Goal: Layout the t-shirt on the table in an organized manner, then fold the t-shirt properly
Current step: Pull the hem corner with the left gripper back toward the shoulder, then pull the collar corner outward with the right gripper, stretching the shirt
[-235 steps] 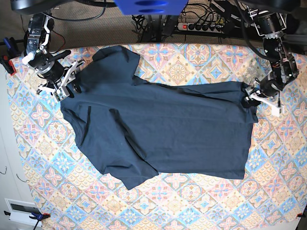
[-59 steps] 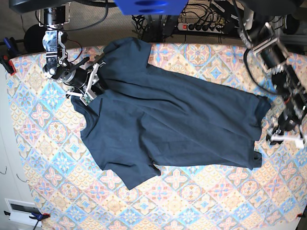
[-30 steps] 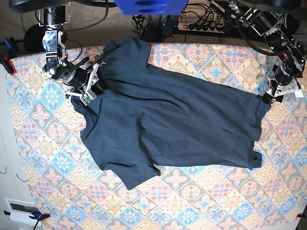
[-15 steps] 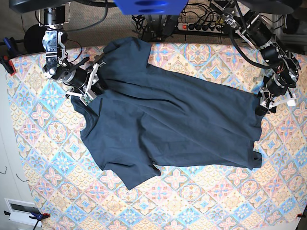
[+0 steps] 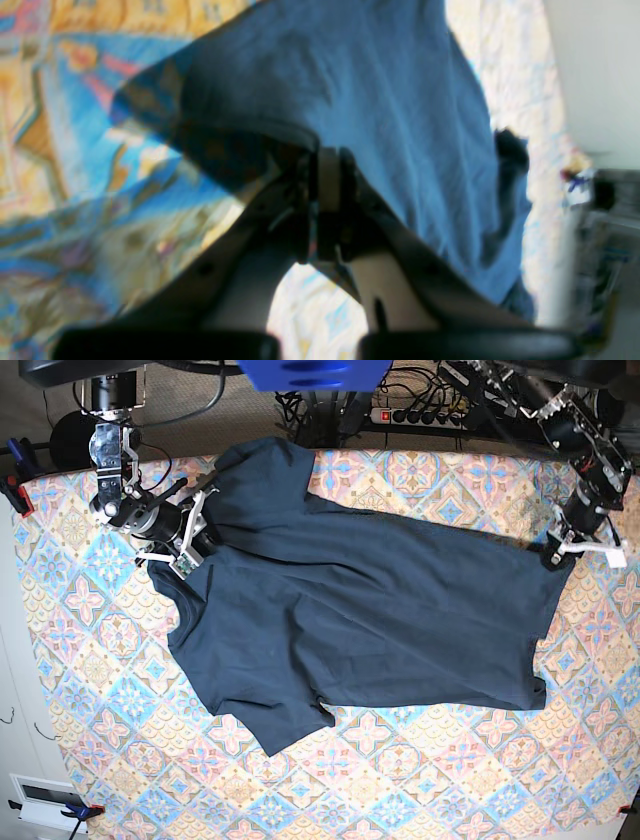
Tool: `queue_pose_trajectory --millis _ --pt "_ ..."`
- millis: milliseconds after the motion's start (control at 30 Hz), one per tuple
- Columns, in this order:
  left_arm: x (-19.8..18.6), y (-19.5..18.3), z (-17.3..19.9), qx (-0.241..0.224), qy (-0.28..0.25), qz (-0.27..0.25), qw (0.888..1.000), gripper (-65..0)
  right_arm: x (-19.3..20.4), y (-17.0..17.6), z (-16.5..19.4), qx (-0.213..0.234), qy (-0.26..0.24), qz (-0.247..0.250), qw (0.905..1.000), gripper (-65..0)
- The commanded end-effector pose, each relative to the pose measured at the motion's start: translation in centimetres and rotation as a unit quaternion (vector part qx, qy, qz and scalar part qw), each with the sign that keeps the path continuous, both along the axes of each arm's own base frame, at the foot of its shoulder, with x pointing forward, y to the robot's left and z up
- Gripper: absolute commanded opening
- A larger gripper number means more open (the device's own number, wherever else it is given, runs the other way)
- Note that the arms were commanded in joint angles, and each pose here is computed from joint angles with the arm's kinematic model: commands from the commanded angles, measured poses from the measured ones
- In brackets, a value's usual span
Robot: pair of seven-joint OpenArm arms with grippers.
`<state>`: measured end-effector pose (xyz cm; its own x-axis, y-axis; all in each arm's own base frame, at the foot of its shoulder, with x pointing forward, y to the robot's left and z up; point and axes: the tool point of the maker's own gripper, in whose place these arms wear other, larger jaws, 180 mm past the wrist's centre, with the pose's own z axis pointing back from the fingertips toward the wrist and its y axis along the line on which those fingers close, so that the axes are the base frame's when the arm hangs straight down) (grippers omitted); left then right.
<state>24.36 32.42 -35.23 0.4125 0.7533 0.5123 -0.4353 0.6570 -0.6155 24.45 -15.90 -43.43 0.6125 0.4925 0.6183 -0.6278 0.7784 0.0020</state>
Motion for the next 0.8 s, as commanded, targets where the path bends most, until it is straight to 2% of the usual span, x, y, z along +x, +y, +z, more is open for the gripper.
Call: queue_pose_trajectory --millis 0,100,267,567,767 --pt "0.1 0.8 1.4 0.023 -0.015 0.000 1.000 -65.0 -0.5 -1.8 -0.6 -0.043 0.017 -0.002 0.9989 -49.3" --pt "-0.8 1.1 0.5 0.025 0.004 0.002 1.000 -65.0 -0.5 -1.8 -0.6 -0.043 0.017 -0.002 0.9989 -49.3" --pt "-3.0 2.5 -2.9 0.043 0.077 0.014 0.996 -63.2 -0.4 -1.8 -0.5 -0.043 0.015 -0.001 0.9990 -49.3" --pt "-5.5 3.4 -3.8 0.060 0.129 0.000 0.990 -50.7 -0.5 -1.9 -0.5 -0.044 0.016 -0.003 0.9989 -49.3" --pt "-5.4 3.9 -3.5 0.070 0.124 0.004 0.990 -49.9 0.5 -3.2 1.1 -0.049 -0.011 -0.023 0.9985 -49.3"
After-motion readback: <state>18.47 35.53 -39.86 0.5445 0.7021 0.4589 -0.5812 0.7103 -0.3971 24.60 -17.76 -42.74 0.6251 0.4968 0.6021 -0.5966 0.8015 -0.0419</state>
